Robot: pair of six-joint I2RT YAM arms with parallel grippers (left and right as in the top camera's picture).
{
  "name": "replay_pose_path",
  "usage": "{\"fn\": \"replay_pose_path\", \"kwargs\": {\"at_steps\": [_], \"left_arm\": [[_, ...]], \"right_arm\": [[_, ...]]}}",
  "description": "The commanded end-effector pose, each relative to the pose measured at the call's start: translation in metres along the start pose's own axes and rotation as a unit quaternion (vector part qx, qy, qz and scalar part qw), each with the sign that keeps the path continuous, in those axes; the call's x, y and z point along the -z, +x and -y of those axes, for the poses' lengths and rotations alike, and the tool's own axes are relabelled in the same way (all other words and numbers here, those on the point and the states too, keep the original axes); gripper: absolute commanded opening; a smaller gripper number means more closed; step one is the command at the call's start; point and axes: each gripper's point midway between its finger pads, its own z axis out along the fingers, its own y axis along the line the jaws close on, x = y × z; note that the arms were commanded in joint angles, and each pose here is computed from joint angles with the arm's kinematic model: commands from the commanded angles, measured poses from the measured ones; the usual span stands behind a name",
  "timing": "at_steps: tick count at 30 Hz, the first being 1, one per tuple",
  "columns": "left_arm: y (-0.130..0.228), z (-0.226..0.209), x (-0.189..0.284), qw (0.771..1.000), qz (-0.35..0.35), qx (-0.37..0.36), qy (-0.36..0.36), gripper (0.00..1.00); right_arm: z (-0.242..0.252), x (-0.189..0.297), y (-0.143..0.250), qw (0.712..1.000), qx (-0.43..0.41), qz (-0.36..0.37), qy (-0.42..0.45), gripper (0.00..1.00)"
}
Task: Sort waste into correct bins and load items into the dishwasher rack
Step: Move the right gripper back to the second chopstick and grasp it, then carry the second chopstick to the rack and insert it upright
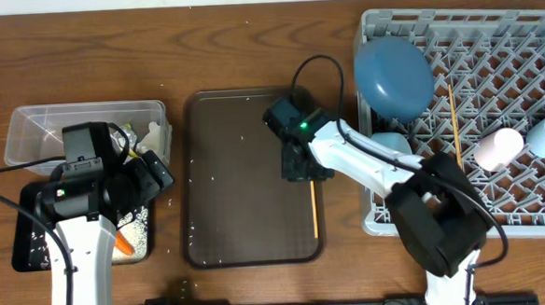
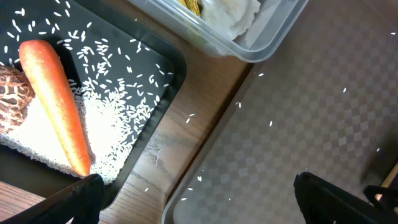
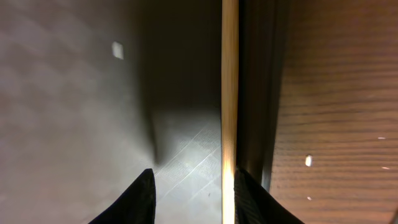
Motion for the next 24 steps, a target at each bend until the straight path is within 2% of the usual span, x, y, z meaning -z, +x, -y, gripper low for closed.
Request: {"fn": "replay_pose_path", "kwargs": {"at_steps": [1,4,6,8,12,15,20,24], "left_arm": [[-0.003,0.002,0.003,1.0,0.003,-0.003,0.004,0.98],[-0.003,0.002,0.003,1.0,0.003,-0.003,0.004,0.98],[-0.003,0.002,0.003,1.0,0.003,-0.003,0.004,0.98],[-0.003,0.002,0.003,1.0,0.003,-0.003,0.004,0.98],[-0.003,0.002,0.003,1.0,0.003,-0.003,0.004,0.98],[-0.003,0.002,0.003,1.0,0.003,-0.003,0.004,0.98],[-0.003,0.002,0.003,1.0,0.003,-0.003,0.004,0.98],[-0.003,0.002,0.003,1.0,0.003,-0.003,0.004,0.98]], "right_arm": [[0.005,-0.01,0.002,1.0,-0.021,-0.016,0.009,0.33],[0.007,-0.01,0.004,0.999,-0.025,-0.02,0.013,0.32],[0.006,-0.01,0.003,0.999,-0.025,-0.018,0.01,0.2],[0.001,-0.01,0.0,1.0,-0.013,-0.012,0.002,0.01],[-0.011,-0.003,-0.014,0.997,0.074,0.021,-0.024,0.01],[-0.02,0.025,-0.028,0.989,0.125,0.057,-0.046,0.01],[-0.021,0.123,-0.058,0.97,0.157,0.155,-0.1,0.01],[0.022,0.198,-0.091,0.953,0.131,0.249,-0.112,0.01]]}}
